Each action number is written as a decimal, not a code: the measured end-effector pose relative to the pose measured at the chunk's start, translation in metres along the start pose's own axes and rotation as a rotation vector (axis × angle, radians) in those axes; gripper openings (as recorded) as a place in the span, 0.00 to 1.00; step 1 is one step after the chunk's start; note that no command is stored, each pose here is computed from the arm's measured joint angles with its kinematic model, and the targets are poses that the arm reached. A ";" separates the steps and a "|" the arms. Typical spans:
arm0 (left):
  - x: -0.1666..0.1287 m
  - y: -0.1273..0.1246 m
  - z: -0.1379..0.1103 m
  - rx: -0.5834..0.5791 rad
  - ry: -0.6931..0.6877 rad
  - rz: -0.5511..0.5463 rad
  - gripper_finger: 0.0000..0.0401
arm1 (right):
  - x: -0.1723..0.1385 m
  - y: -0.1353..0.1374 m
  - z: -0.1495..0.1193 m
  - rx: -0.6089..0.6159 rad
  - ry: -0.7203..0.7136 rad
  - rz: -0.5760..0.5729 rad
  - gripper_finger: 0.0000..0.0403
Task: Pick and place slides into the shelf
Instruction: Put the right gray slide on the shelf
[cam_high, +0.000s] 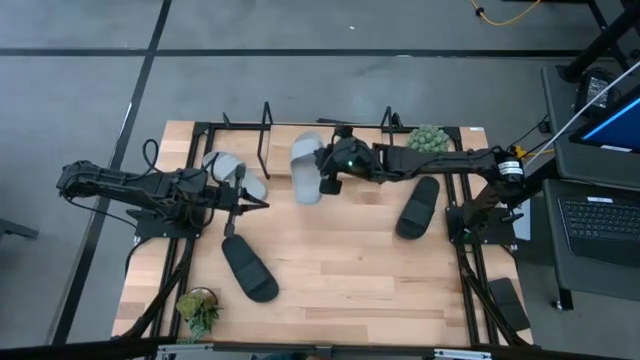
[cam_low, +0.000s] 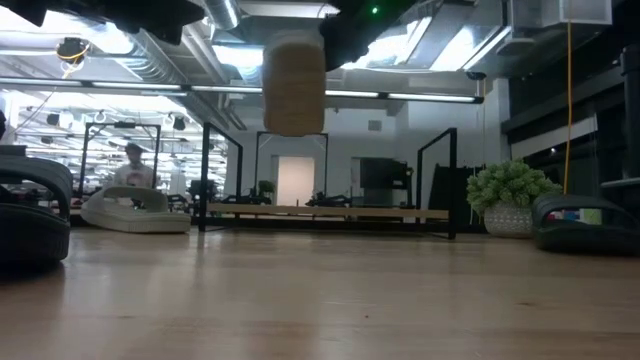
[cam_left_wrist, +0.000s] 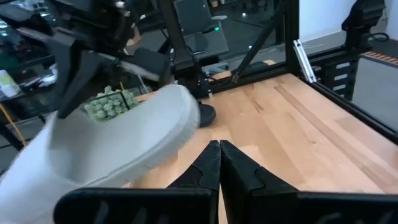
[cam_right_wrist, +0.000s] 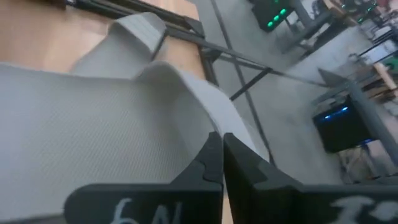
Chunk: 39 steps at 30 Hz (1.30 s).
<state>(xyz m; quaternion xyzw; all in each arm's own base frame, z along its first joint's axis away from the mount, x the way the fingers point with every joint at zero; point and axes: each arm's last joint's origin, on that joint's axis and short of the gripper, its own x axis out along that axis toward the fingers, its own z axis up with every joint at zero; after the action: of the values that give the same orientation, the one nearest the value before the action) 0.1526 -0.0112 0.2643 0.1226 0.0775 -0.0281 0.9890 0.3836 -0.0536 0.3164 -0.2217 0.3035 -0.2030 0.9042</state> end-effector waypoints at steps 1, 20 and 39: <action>-0.001 0.000 0.000 -0.009 -0.002 0.002 0.00 | 0.003 -0.003 -0.001 -0.001 -0.007 0.008 0.00; -0.020 0.007 -0.013 -0.132 0.158 0.292 0.00 | 0.098 -0.016 -0.035 0.056 -0.112 -0.034 0.00; -0.020 0.006 -0.017 -0.123 0.204 0.286 0.00 | 0.138 -0.009 -0.058 0.109 -0.136 -0.063 0.00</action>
<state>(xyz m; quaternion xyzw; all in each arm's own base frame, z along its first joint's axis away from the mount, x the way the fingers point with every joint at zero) 0.1304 -0.0004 0.2525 0.0739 0.1606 0.1300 0.9756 0.4458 -0.1465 0.2157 -0.1948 0.2229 -0.2321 0.9266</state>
